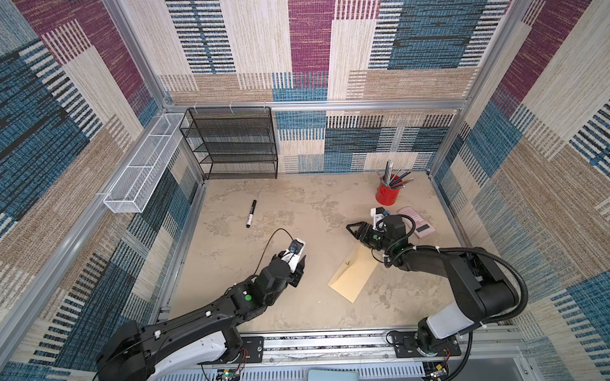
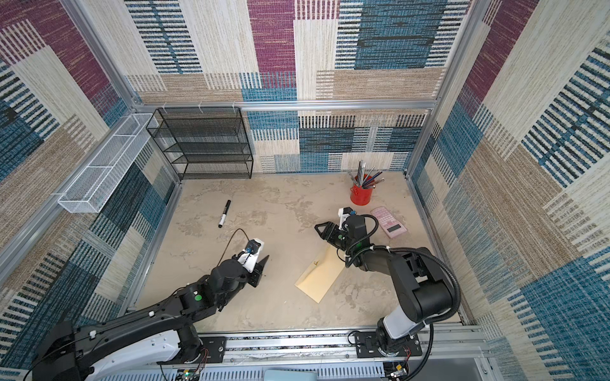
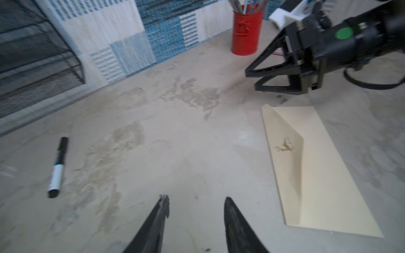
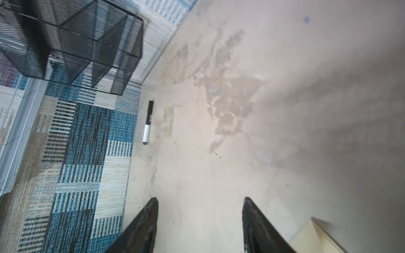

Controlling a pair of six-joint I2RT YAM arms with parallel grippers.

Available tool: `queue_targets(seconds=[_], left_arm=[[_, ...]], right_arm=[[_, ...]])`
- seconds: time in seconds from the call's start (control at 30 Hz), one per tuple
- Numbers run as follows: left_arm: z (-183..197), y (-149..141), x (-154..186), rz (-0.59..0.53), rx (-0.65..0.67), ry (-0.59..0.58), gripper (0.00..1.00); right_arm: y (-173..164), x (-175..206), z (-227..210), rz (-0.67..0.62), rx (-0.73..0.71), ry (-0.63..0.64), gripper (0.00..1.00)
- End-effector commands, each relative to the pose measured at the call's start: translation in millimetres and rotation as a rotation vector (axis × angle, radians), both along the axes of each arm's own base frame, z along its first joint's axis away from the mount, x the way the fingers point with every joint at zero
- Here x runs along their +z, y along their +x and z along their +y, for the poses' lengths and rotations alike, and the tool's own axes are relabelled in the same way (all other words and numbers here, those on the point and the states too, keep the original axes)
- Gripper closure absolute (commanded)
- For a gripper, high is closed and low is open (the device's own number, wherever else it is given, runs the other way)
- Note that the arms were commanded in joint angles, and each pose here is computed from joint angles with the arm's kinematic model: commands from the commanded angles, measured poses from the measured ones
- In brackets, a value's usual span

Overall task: Fold the letter paper in half and place it into the envelope
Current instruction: Fold the envelope flap on the envelope, then reset both arms

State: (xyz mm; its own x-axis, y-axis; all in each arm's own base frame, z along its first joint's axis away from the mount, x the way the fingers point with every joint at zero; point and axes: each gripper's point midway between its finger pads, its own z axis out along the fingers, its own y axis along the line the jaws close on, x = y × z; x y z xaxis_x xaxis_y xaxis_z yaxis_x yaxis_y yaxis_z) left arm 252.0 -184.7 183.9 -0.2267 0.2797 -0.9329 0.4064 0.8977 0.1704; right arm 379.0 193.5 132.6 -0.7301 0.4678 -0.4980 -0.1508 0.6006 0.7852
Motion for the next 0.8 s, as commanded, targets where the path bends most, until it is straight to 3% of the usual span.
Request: queue_targets(seconds=[0.0, 0.03, 0.1, 0.13, 0.3, 0.37, 0.47, 0.6, 0.77], left_arm=[[58.9, 11.4, 21.6, -0.128, 0.208, 0.055, 0.53], [75.5, 12.0, 27.5, -0.162, 0.265, 0.045, 0.51], [105.0, 9.5, 36.0, -0.23, 0.36, 0.045, 0.47], [118.8, 7.4, 37.0, -0.259, 0.405, 0.05, 0.44], [164.0, 1.4, 15.1, -0.314, 0.569, 0.009, 0.23], [180.8, 2.7, -0.8, -0.289, 0.628, 0.015, 0.02], [203.0, 9.9, -22.4, -0.224, 0.691, -0.016, 0.01], [228.4, 29.6, -46.3, -0.126, 0.728, -0.133, 0.01], [231.0, 74.5, -44.9, -0.135, 0.686, -0.109, 0.01]], right_arm=[[10.4, 43.1, -12.9, -0.176, -0.019, -0.148, 0.31], [12.8, 59.4, -21.9, -0.231, -0.052, -0.204, 0.27], [12.2, 80.9, -47.9, -0.309, -0.139, -0.31, 0.04], [7.6, 90.3, -66.9, -0.347, -0.193, -0.348, 0.01], [-33.6, 111.5, -155.0, -0.552, -0.493, -0.556, 0.01], [-44.8, 110.7, -174.9, -0.594, -0.578, -0.651, 0.01], [-46.5, 92.4, -196.7, -0.572, -0.657, -0.768, 0.01], [-47.3, 83.5, -206.6, -0.659, -0.719, -0.762, 0.01], [-34.4, 53.3, -197.0, -0.705, -0.643, -0.801, 0.01]])
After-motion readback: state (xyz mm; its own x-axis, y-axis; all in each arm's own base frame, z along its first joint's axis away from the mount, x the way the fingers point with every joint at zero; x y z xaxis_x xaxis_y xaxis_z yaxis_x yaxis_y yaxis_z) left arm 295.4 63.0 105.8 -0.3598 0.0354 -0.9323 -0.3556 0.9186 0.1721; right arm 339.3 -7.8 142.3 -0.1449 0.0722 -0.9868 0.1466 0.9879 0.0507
